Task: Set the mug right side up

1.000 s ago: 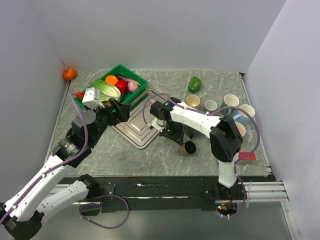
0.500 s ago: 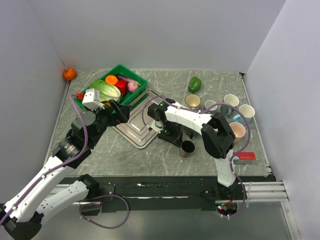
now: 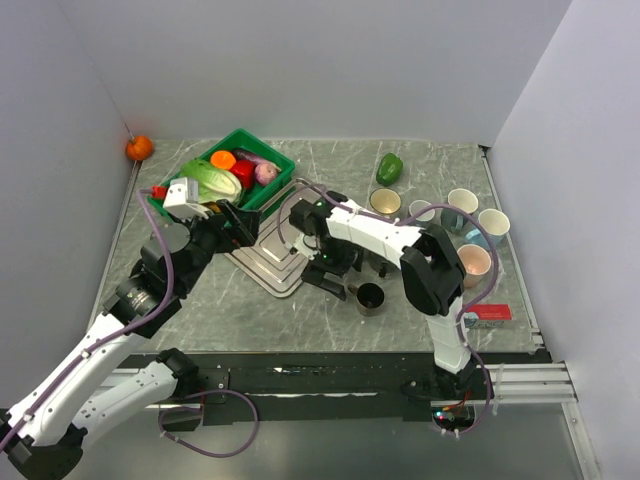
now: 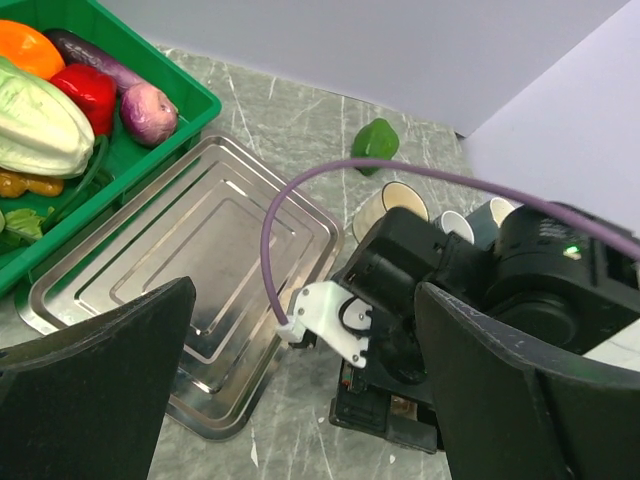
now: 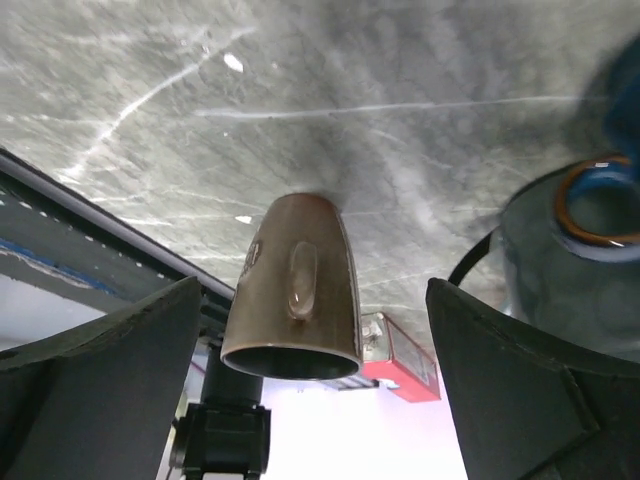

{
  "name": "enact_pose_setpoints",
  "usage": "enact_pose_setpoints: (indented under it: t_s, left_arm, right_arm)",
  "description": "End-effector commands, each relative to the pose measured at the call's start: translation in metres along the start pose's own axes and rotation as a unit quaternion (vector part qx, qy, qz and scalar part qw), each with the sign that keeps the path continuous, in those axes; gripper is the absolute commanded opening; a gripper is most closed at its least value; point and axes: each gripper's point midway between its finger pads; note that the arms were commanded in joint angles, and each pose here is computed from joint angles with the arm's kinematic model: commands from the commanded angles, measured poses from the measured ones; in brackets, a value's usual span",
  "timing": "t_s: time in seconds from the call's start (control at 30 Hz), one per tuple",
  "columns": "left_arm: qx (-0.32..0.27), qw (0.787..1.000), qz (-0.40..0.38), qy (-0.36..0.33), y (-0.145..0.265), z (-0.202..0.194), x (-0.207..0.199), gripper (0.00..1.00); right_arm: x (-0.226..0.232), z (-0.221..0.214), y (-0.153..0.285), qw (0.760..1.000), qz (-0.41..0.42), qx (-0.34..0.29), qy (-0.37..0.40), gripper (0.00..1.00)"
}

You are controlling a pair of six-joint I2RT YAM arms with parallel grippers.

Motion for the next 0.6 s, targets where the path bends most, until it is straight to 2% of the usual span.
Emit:
enact_pose_setpoints:
  t_s: [0.0, 0.13, 0.23, 0.27, 0.3, 0.33, 0.37, 0.43, 0.47, 0.5, 0.53, 0.57]
  left_arm:
    - [-0.014, 1.0, -0.019, 0.005, 0.005, 0.01, -0.008, 0.96]
    - [-0.019, 0.999, -0.028, 0.01, 0.011, 0.015, -0.011, 0.96]
    - [-0.026, 0.999, -0.029, 0.012, 0.018, 0.021, -0.011, 0.96]
    - [-0.029, 0.999, -0.031, 0.013, 0.021, 0.023, -0.011, 0.96]
    - [-0.032, 0.999, -0.032, 0.014, 0.023, 0.024, -0.011, 0.96]
    - [-0.035, 0.999, -0.033, 0.015, 0.024, 0.026, -0.011, 0.96]
    - [-0.038, 0.999, -0.036, 0.014, 0.026, 0.027, -0.012, 0.96]
    - [-0.039, 0.998, -0.041, 0.011, 0.027, 0.027, -0.013, 0.96]
    - [-0.037, 0.998, -0.044, 0.007, 0.027, 0.026, -0.013, 0.96]
    - [-0.035, 0.998, -0.044, 0.006, 0.027, 0.025, -0.014, 0.96]
    - [-0.032, 0.999, -0.044, 0.006, 0.026, 0.024, -0.014, 0.96]
    - [-0.028, 0.999, -0.042, 0.005, 0.024, 0.023, -0.014, 0.96]
  right_arm:
    - [-0.004, 0.016, 0.056, 0.995, -0.035, -0.097, -0.008, 0.99]
    - [-0.014, 0.031, 0.086, 0.98, -0.074, -0.182, -0.03, 1.0]
    - [-0.028, 0.035, 0.11, 0.952, -0.107, -0.269, -0.096, 1.0]
    - [-0.032, 0.029, 0.129, 0.935, -0.112, -0.312, -0.123, 1.0]
    - [-0.035, 0.021, 0.122, 0.925, -0.105, -0.32, -0.174, 1.0]
    - [-0.052, 0.018, 0.13, 0.904, -0.117, -0.35, -0.217, 1.0]
    - [-0.051, 0.008, 0.142, 0.877, -0.107, -0.379, -0.277, 0.92]
    - [-0.057, -0.013, 0.13, 0.854, -0.129, -0.373, -0.339, 0.83]
    - [-0.051, -0.022, 0.139, 0.828, -0.122, -0.399, -0.375, 0.79]
    - [-0.046, -0.033, 0.117, 0.827, -0.12, -0.382, -0.394, 0.79]
    - [-0.045, -0.042, 0.111, 0.816, -0.125, -0.382, -0.415, 0.79]
    - [-0.04, -0.051, 0.111, 0.79, -0.115, -0.395, -0.453, 0.79]
Point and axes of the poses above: each gripper's point midway between its finger pads, its own y axis back along the fingers, its own x axis along the line the jaws close on, z = x × y, and after that the axes turned 2 degrees about y, right-handed
